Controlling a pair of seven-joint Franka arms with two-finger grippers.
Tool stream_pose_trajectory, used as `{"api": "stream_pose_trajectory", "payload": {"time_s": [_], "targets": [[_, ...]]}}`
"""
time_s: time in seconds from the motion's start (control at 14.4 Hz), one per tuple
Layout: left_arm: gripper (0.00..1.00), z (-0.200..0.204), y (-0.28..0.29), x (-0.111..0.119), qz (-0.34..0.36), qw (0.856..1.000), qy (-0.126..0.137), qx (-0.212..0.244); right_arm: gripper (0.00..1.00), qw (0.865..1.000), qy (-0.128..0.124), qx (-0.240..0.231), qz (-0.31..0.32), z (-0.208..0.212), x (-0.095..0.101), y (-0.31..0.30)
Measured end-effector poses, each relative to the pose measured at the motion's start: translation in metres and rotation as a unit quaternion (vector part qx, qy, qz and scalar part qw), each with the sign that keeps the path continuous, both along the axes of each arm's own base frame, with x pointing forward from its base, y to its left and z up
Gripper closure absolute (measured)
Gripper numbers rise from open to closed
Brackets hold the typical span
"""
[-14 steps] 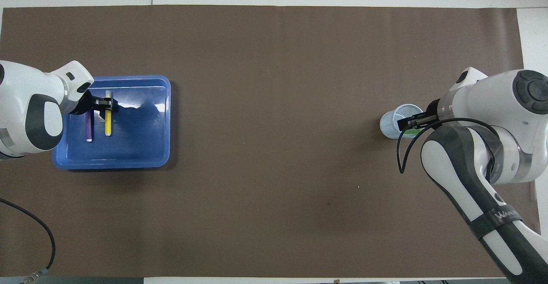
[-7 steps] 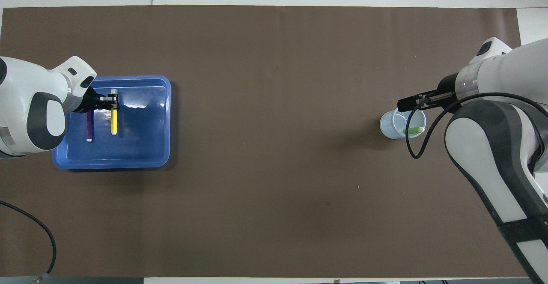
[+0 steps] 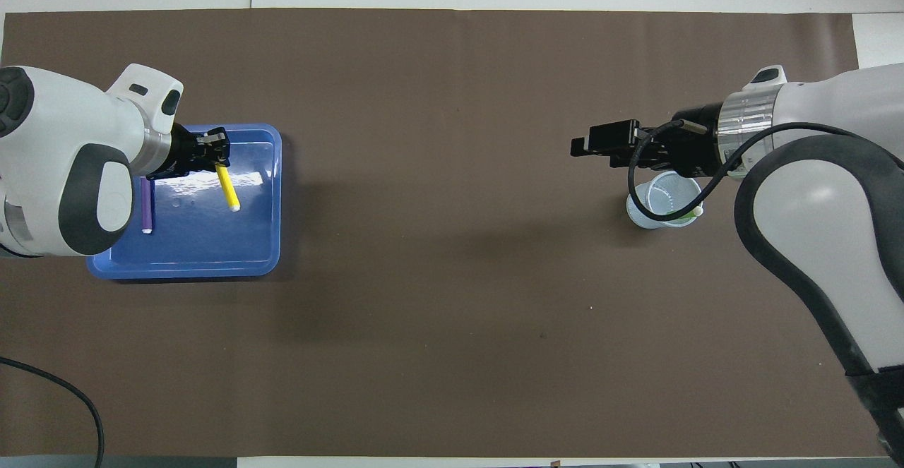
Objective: Transfer and insert pens with both arms
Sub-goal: 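Lift the yellow pen with the left gripper toward the right gripper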
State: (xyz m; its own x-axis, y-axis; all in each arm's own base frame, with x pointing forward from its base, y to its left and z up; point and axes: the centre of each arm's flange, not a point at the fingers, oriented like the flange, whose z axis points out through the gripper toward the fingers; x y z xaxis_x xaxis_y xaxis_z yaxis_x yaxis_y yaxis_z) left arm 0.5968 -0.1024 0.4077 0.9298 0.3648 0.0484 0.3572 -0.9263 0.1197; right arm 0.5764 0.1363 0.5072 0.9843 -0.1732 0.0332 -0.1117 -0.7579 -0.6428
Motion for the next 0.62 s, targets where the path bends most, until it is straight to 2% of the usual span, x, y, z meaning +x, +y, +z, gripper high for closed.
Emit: {"api": "stream_pose_trajectory", "payload": {"time_s": [0.14,0.28,0.42,0.62], "targets": [[0.83,0.01,-0.03,-0.002,0.082,0.997,0.001,-0.013,0.17,0.998,0.009,0.042,-0.045,0.007,-0.001,0.032],[0.83,0.022,-0.062,-0.005,0.174,0.984,0.006,-0.038,0.16,0.993,0.014,0.072,-0.087,0.011,-0.004,0.061],[0.83,0.037,-0.094,-0.008,0.253,0.965,0.011,-0.064,0.15,0.988,0.021,0.096,-0.119,0.009,-0.007,0.078],[0.83,0.06,-0.134,-0.014,0.35,0.93,0.027,-0.108,0.08,0.979,0.032,0.134,-0.152,-0.002,-0.009,0.078]]}}
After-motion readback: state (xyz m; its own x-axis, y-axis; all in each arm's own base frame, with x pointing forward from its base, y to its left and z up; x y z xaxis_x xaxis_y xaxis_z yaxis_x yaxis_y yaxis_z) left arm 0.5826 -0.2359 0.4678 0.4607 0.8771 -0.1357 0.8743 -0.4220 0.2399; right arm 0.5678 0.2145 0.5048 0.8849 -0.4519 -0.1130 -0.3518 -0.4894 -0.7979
